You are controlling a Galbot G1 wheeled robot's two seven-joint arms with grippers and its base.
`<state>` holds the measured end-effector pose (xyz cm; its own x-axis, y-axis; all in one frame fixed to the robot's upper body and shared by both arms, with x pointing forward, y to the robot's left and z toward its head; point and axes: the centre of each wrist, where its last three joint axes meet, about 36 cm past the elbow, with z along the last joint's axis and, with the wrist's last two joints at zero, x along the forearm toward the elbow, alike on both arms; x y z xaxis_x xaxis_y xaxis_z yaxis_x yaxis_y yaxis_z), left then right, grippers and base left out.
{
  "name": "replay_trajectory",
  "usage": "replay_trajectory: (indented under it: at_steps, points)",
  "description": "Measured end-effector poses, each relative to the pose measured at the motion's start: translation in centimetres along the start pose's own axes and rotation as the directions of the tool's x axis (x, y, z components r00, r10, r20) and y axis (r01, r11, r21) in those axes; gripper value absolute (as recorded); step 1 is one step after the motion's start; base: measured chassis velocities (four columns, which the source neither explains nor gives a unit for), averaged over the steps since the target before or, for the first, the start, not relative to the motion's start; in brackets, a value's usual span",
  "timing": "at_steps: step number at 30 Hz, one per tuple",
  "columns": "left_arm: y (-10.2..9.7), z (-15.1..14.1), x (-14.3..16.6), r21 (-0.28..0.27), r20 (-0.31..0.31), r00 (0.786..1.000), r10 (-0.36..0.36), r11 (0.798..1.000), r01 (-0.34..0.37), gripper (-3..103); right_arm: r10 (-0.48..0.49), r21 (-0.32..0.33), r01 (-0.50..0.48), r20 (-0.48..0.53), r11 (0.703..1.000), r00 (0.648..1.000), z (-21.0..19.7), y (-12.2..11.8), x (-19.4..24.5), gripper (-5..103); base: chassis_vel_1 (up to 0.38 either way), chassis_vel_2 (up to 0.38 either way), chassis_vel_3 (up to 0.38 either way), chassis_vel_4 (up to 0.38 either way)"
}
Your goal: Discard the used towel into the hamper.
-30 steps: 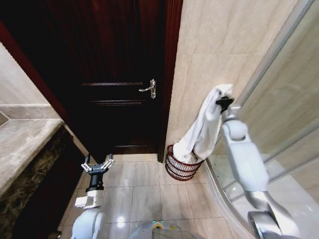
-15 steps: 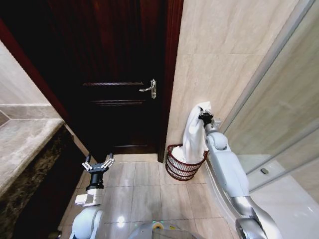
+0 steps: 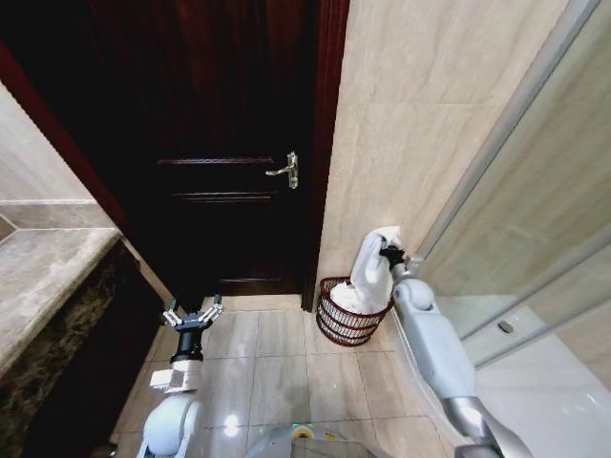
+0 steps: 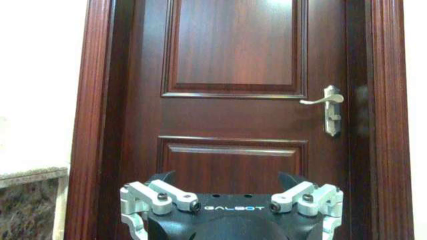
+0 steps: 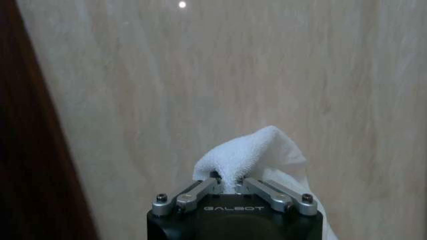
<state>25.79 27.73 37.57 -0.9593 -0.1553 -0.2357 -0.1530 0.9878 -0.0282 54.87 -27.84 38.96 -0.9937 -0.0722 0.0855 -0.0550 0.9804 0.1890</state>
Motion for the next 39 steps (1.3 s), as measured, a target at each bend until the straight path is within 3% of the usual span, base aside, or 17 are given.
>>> replay_trajectory:
  at_steps: [22, 29, 39]
  points:
    - [-1.0, 0.7, 1.0, -0.004, -0.035, 0.999, 0.035, 0.999, -0.035, 100, 0.034, -0.018, -0.033, 0.076, 0.999, 0.997, -2.3, -1.5, -1.5, 3, 0.0, 0.0, 0.0, 0.0]
    - [-0.8, 0.8, 1.3, -0.008, -0.039, 0.999, 0.036, 0.999, -0.036, 100, 0.036, -0.045, -0.029, 0.182, 0.999, 0.983, -2.8, -0.9, -2.9, 3, 0.0, 0.0, 0.0, 0.0]
    - [-1.2, 0.9, 1.4, -0.007, -0.04, 0.999, 0.031, 0.999, -0.031, 100, 0.056, -0.052, -0.053, 0.064, 0.997, 0.996, 1.6, -2.5, -2.4, 3, 0.0, 0.0, 0.0, 0.0]
